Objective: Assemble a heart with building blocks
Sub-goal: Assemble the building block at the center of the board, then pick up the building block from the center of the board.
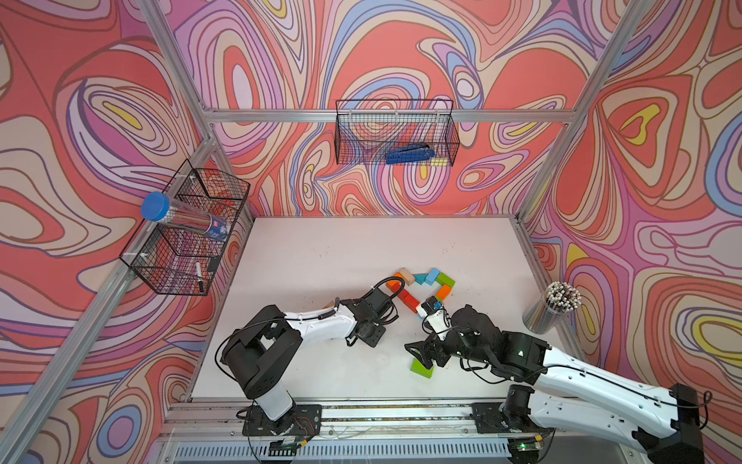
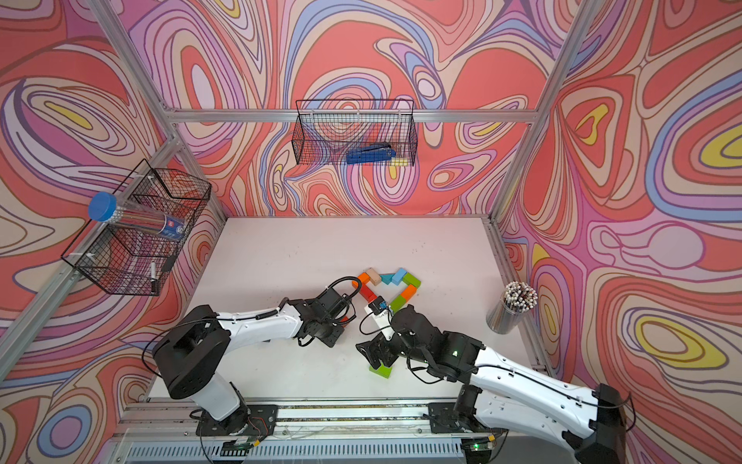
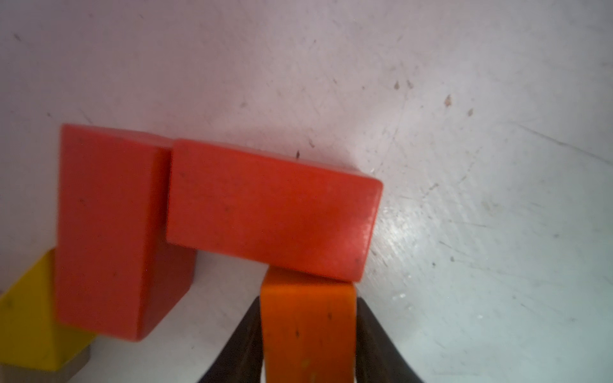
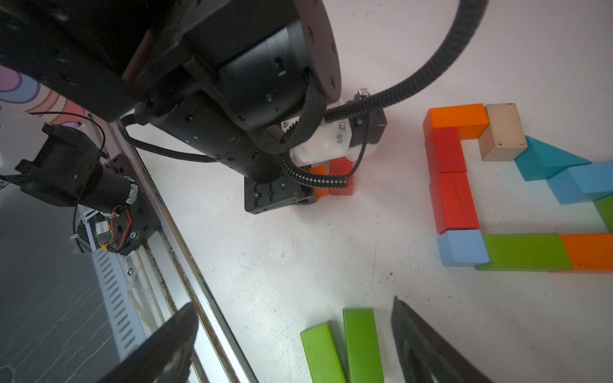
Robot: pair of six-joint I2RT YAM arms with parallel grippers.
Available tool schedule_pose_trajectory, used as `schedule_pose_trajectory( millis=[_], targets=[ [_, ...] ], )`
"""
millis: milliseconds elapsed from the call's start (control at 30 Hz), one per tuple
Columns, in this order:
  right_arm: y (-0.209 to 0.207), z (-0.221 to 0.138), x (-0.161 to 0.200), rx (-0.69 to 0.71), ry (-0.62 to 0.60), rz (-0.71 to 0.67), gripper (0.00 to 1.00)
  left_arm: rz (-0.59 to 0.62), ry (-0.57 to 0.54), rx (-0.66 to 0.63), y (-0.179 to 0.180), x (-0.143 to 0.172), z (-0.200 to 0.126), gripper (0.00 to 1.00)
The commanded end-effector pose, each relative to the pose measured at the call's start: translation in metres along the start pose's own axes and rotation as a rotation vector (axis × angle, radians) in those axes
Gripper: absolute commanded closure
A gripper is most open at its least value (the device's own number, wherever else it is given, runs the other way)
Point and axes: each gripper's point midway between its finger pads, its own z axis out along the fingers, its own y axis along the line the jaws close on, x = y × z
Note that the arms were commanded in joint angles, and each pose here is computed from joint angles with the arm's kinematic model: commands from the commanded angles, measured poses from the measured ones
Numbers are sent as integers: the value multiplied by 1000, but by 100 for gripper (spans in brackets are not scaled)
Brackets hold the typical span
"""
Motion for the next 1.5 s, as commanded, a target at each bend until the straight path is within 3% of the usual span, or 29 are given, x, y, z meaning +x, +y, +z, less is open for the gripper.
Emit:
schedule_pose_trajectory(
  millis=[0,333,767,1067,1233,1467],
  targets=[
    [-3,2,0,14,-2,-3,8,6,47,-25,7,11,2,49],
    [-11,4,1,62,4,40,8,-45,13,9,4,12,-17,40],
    [-56,30,34,354,171,235,9,-217,-162,41,14,-3,-110,20],
    [-66,40,58,437,278,277,9,-302,-199,84,30,2,-150,17],
    [-69,46,84,474,389,298,17,-351,-243,124,43,4,-170,11],
    [-65,62,99,443,443,308,30,-371,-245,145,54,4,-178,11]
  ],
)
